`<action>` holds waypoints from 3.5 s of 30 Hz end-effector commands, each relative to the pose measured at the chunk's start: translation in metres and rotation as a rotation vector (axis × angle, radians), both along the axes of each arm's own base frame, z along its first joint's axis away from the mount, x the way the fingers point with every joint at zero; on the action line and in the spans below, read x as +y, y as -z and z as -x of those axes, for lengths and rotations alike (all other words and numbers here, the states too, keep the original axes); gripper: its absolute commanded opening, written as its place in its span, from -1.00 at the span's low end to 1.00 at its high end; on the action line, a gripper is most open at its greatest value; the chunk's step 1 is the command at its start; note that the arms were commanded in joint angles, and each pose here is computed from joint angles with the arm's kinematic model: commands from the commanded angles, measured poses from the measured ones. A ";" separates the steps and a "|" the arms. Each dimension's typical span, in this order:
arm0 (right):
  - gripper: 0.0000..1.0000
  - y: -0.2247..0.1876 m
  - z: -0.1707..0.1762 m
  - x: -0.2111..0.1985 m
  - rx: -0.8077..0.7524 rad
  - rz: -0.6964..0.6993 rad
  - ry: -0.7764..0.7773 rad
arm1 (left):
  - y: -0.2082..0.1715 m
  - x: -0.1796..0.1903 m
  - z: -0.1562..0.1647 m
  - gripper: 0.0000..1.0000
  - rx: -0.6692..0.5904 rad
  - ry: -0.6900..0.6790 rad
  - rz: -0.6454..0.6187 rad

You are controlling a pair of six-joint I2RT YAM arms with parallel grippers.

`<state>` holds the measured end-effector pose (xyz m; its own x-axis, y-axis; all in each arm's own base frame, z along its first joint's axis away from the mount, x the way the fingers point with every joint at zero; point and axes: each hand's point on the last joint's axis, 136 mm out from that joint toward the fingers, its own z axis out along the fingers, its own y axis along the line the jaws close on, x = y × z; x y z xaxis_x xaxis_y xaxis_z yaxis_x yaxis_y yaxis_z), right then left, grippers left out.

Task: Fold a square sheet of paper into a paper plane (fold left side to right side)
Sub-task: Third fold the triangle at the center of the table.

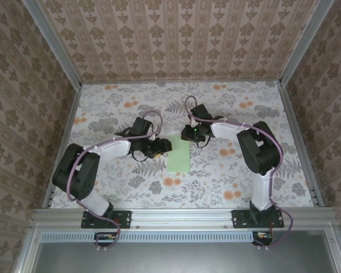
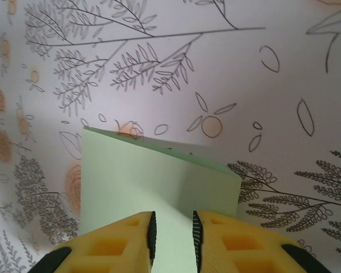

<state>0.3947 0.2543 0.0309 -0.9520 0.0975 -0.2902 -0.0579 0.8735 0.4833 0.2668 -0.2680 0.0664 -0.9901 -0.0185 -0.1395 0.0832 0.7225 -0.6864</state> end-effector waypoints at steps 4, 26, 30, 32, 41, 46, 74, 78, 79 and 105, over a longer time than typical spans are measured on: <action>-0.49 0.020 0.009 -0.005 0.043 0.061 -0.036 | 0.009 -0.014 0.003 0.17 0.057 0.032 0.022; -0.51 0.026 0.009 -0.003 0.046 0.059 -0.061 | 0.029 -0.026 0.010 0.07 0.122 0.061 -0.012; -0.51 0.026 0.009 -0.003 0.044 0.059 -0.062 | 0.025 -0.024 0.010 -0.07 0.112 0.050 -0.014; -0.51 0.026 0.008 -0.003 0.042 0.062 -0.061 | 0.024 -0.023 0.010 -0.19 0.113 0.043 -0.019; -0.34 0.006 0.002 -0.002 -0.053 0.041 -0.084 | 0.020 -0.018 0.013 -0.86 0.146 -0.013 -0.026; -0.08 -0.026 0.004 -0.011 -0.191 0.054 -0.110 | 0.020 -0.018 0.016 -1.00 0.201 -0.072 -0.018; 0.79 -0.017 0.178 0.057 -0.521 0.313 -0.662 | 0.016 -0.027 0.023 -1.00 0.269 -0.100 0.018; 0.67 -0.017 0.169 0.063 -0.535 0.330 -0.650 | 0.015 -0.027 0.022 -1.00 0.266 -0.099 0.019; 0.62 -0.017 0.168 0.064 -0.537 0.333 -0.647 | 0.016 -0.027 0.022 -1.00 0.268 -0.099 0.019; -1.00 -0.030 0.175 0.060 -0.401 0.165 -0.651 | 0.003 -0.008 0.017 -0.48 0.196 -0.005 -0.045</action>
